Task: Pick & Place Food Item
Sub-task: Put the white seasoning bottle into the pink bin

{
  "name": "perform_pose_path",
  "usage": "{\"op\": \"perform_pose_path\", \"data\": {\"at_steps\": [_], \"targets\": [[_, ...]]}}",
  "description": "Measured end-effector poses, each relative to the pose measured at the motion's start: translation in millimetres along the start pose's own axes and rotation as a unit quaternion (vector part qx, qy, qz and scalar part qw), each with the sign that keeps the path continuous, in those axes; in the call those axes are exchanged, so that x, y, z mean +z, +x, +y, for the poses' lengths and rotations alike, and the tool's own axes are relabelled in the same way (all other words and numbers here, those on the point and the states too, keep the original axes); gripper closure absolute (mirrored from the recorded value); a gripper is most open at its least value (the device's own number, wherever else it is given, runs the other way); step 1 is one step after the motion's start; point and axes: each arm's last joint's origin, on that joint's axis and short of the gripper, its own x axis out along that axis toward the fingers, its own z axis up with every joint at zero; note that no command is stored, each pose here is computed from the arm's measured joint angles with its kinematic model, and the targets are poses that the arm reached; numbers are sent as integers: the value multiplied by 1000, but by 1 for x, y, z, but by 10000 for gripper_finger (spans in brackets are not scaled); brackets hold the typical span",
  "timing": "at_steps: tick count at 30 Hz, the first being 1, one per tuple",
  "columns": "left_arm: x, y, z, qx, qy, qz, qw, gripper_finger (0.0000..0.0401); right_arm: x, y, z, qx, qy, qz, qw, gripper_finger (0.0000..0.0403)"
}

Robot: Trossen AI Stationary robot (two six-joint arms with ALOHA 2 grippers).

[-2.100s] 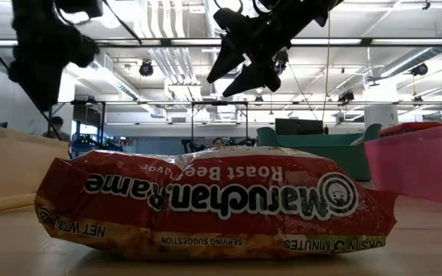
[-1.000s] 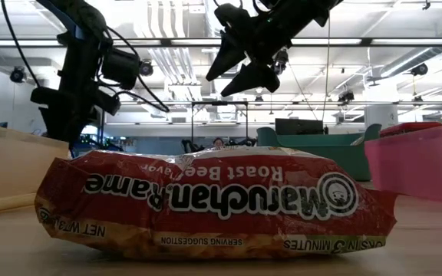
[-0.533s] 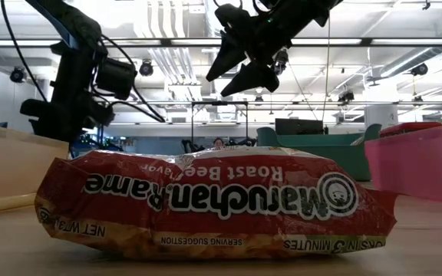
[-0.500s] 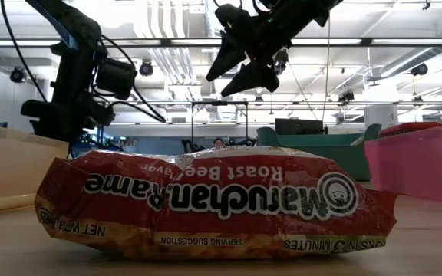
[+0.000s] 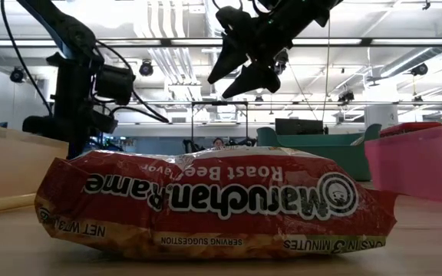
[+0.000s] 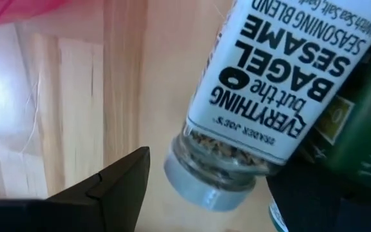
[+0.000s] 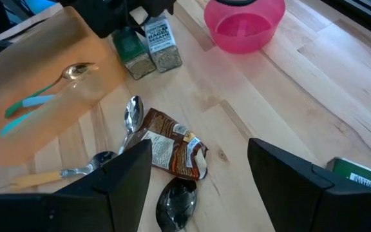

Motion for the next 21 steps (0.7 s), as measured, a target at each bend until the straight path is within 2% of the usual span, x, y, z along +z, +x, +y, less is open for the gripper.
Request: {"op": "perform_pose_path", "data": {"at_steps": [8, 11, 16, 21], "targets": [[-1, 7, -3, 4, 31, -7, 999, 104, 0, 0, 0, 0, 0, 0, 1000, 151], [0, 6, -3, 6, 33, -10, 999, 130, 0, 0, 0, 0, -2, 0, 1000, 151], [0, 6, -2, 9, 31, -10, 999, 212, 0, 0, 0, 0, -2, 0, 1000, 151], [0, 6, -2, 9, 28, -10, 1000, 212, 0, 0, 0, 0, -6, 0, 1000, 151]]}}
